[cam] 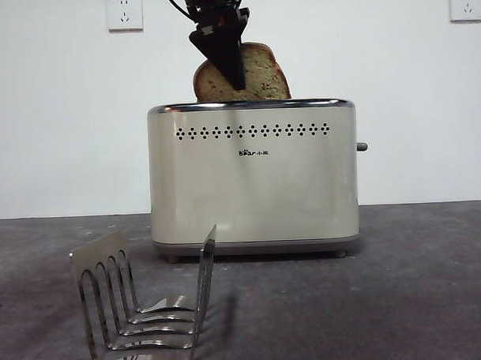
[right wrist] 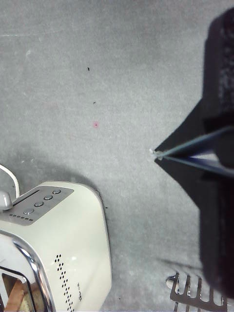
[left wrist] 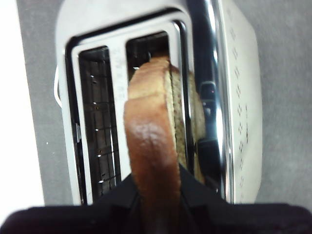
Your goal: Pick up a slice of bread from the rack,put the bread on the toaster,press the button
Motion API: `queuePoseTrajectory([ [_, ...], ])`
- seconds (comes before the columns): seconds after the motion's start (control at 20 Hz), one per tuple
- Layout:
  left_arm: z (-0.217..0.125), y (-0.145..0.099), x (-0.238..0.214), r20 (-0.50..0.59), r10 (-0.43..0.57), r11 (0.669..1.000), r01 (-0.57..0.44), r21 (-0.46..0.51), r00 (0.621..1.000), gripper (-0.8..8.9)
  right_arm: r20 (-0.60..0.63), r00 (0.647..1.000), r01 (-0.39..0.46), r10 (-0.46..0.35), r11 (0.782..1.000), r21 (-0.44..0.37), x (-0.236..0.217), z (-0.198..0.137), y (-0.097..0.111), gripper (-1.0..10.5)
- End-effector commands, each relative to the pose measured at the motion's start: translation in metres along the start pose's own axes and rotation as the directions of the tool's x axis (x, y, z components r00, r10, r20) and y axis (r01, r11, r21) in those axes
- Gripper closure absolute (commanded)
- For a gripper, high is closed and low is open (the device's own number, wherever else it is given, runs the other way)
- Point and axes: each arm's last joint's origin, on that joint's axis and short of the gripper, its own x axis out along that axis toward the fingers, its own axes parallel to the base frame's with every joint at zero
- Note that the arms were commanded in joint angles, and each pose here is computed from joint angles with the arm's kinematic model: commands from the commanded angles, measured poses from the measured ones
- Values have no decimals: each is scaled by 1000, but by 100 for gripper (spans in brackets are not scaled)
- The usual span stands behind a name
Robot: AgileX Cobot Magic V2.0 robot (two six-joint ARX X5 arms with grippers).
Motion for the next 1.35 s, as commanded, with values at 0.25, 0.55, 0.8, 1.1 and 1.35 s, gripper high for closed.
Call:
queuePoseTrajectory([
  [0.25,11,-7,15,110,-68,997,72,-26,992,823,9,1000,2,-2,1000,-11,-1,1,0,946],
  [0.55,14,-4,15,167,-60,992,78,-103,984,814,4,1000,3,-3,1000,-9,-1,0,0,946],
  [0.8,12,-2,15,144,-43,988,64,-142,989,814,3,1000,2,-2,1000,-9,-1,0,0,946],
  [1.1,6,2,10,122,-13,987,32,-160,992,479,-17,1000,7,-7,1000,-5,-1,-2,0,946],
  [1.35,1,10,-18,156,55,983,-26,-180,986,437,-5,1000,5,-5,1000,-8,-1,0,0,946],
])
